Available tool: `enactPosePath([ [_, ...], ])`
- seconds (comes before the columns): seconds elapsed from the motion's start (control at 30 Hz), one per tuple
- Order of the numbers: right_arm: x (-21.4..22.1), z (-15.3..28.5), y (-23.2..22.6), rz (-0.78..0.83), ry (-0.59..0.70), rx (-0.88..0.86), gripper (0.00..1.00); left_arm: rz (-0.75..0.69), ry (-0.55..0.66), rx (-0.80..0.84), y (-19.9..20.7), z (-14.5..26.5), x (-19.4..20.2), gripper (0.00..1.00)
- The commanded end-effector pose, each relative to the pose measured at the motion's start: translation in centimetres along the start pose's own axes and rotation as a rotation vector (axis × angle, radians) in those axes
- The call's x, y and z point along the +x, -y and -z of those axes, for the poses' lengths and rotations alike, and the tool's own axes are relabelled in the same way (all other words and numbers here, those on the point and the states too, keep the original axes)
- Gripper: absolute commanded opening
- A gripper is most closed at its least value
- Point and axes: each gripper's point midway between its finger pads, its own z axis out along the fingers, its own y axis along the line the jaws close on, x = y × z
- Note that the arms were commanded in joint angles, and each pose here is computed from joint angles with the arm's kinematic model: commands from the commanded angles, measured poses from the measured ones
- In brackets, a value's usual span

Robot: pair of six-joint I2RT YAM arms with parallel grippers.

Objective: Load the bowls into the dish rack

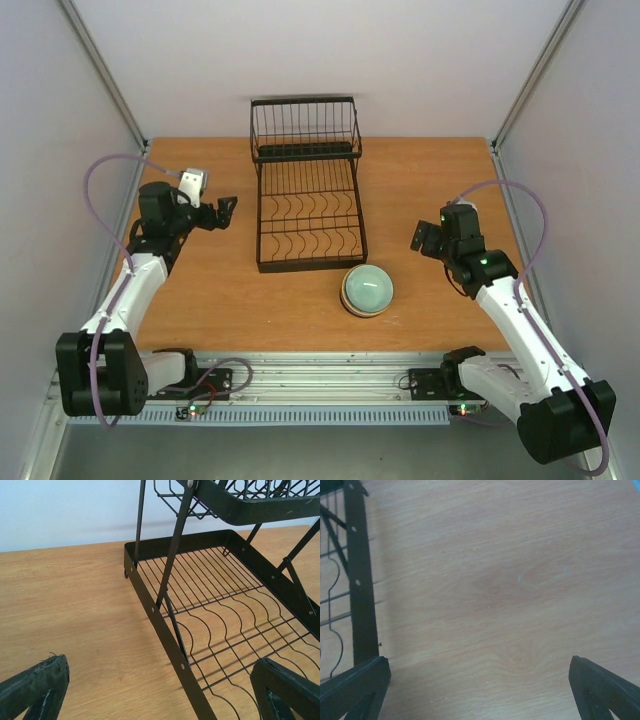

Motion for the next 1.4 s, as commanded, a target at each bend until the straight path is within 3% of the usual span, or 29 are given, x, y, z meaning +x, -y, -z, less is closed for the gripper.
enactPosePath([
  [0.0,-0.3,0.6,1.4,-0.119,-0.022,0.107,0.99,-0.013,0.018,0.009,0.3,0.2,-0.4,0.99],
  [0.13,0.8,1.0,2.9,-0.234,-0.098,0.221,0.99,-0.015,0.004,-0.007,-0.2,0.0,0.2,0.99],
  [0.27,1.7,0.4,0.5,-0.145,-0.142,0.092,0.99,-0.022,0.004,-0.012,-0.2,0.0,0.3,0.99],
  [0.63,5.0,0.9,-0.5,-0.08,-0.258,0.048,0.99,-0.019,-0.005,-0.002,-0.1,-0.2,0.6,0.99],
  [0.77,6.0,1.6,-0.9,0.018,-0.277,0.076,0.99,-0.017,-0.008,0.004,-0.1,-0.3,0.7,0.99],
  [0.87,6.5,2.9,-2.6,0.077,-0.268,0.006,0.99,-0.015,-0.012,0.009,0.0,-0.4,0.9,0.99],
  [0.9,6.5,3.6,-3.2,0.086,-0.263,-0.026,0.96,-0.014,-0.014,0.01,0.0,-0.4,0.9,1.0],
  [0.97,6.5,4.8,-4.4,0.093,-0.258,-0.088,0.68,-0.013,-0.017,0.011,0.0,-0.4,1.1,0.99],
  [1.03,6.8,5.5,-5.4,0.097,-0.272,-0.137,0.52,-0.011,-0.021,0.015,0.0,-0.5,1.2,0.99],
  [1.2,9.2,5.0,-6.4,0.147,-0.363,-0.158,0.37,-0.002,-0.035,0.022,0.0,-0.9,1.7,0.99],
  [1.37,10.8,3.4,-6.9,0.159,-0.406,-0.158,0.38,0.0,-0.04,0.02,-0.1,-1.0,1.8,0.99],
])
